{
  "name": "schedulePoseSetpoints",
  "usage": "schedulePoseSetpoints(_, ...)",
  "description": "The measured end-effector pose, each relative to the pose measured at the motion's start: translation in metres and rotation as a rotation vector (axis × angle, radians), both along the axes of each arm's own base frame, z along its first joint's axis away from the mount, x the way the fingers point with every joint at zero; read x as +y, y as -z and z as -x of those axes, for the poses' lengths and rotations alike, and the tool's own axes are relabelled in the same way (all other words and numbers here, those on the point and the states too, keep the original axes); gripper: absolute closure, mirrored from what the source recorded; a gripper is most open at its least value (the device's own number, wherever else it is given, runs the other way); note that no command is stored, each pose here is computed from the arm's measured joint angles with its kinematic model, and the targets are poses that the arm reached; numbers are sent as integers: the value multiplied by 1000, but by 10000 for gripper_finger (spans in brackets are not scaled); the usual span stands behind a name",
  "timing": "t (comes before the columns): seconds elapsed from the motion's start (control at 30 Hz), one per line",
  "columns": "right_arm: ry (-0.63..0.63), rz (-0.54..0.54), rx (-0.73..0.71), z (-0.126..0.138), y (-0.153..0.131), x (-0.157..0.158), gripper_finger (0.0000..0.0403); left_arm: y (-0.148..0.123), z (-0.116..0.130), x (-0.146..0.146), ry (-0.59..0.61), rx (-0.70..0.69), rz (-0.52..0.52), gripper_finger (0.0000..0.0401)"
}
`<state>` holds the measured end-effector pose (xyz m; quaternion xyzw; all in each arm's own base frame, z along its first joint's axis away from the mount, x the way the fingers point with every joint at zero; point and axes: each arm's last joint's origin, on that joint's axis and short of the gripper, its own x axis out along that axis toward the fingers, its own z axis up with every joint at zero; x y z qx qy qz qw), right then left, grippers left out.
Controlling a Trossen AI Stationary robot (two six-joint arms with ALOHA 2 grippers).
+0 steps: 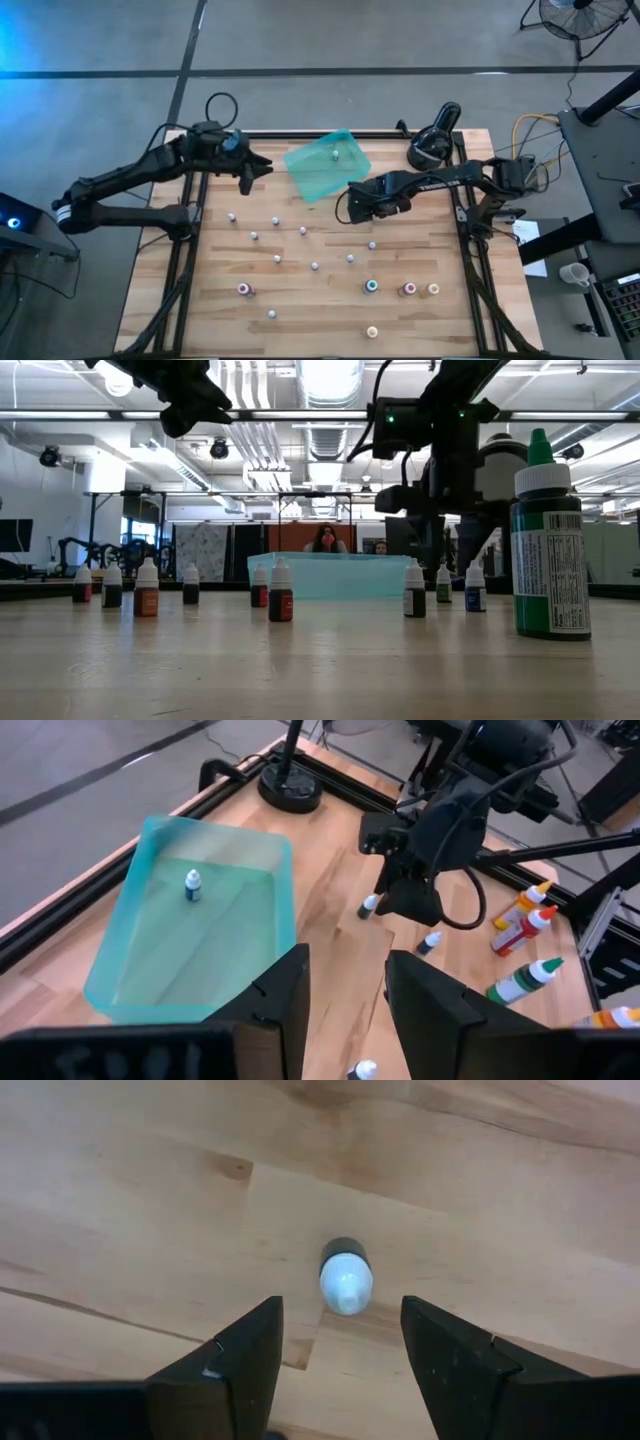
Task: Pick & Place food coloring
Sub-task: Put the blue small food coloring into the green bin
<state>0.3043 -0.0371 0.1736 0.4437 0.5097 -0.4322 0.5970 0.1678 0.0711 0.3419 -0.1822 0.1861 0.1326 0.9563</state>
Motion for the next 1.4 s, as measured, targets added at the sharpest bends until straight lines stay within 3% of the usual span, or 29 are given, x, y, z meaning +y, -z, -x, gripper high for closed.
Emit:
schedulePoseSetpoints(0.2,0,1,-5,-1,-1,0,218,1,-1,1,1,5,0,295)
schedulePoseSetpoints(0.6,-44,11,-17,-3,1,-5,292,2,-3,1,10,15,-14,295)
schedulePoseSetpoints(1.4,-87,10,-4,1,5,-10,338,2,-3,1,8,16,-14,295)
